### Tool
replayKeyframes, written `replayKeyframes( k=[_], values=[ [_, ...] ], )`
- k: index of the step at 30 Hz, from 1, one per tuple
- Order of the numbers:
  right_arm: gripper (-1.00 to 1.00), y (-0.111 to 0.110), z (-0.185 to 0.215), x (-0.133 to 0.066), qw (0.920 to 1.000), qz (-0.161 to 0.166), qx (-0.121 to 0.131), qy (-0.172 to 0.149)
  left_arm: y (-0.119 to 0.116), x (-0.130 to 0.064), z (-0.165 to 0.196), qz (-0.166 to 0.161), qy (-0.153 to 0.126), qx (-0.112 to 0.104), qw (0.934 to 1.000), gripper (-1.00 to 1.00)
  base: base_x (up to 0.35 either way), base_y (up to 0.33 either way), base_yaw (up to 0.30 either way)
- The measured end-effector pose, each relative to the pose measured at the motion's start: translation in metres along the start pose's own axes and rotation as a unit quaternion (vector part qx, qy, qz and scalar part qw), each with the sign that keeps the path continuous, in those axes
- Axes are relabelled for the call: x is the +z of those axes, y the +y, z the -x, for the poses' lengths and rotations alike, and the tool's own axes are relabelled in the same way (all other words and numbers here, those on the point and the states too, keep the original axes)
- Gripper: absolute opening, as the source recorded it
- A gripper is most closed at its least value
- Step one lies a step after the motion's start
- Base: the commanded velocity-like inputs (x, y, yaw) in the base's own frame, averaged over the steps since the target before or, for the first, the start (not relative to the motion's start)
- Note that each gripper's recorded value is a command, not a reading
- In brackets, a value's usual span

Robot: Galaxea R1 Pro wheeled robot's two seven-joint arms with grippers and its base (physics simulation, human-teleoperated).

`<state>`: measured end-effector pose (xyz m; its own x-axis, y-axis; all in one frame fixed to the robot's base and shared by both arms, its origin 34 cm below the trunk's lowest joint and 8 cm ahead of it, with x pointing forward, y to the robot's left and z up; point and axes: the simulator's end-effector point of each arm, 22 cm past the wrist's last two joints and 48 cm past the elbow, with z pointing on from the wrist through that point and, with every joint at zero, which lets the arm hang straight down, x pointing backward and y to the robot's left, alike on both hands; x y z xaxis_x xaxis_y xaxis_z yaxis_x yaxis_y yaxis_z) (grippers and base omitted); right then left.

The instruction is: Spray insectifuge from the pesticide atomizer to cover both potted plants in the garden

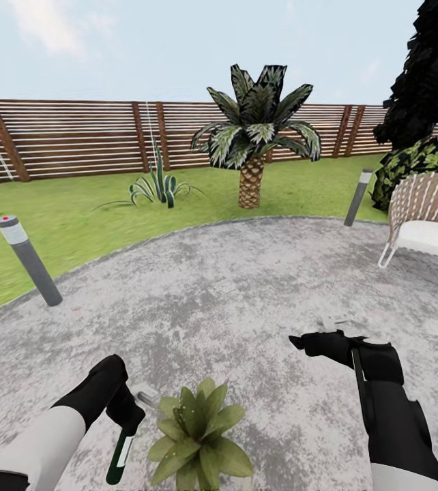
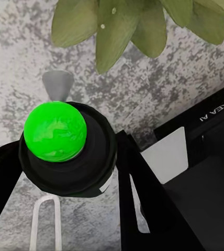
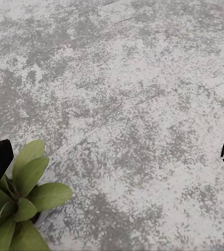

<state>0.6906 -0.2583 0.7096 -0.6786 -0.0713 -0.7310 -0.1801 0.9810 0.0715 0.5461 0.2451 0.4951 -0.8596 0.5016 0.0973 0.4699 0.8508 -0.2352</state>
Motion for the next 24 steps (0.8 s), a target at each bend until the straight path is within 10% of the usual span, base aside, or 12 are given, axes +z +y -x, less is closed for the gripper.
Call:
replayKeyframes(
  k=[24],
  values=[
    [1.0, -0.001, -0.019, 0.014, 1.0, 0.0, 0.001, 0.008, 0.022, 0.004, 0.009, 0.023, -0.005, -0.002, 0.9997, -1.0, 0.0, 0.0, 0.0]
  ],
)
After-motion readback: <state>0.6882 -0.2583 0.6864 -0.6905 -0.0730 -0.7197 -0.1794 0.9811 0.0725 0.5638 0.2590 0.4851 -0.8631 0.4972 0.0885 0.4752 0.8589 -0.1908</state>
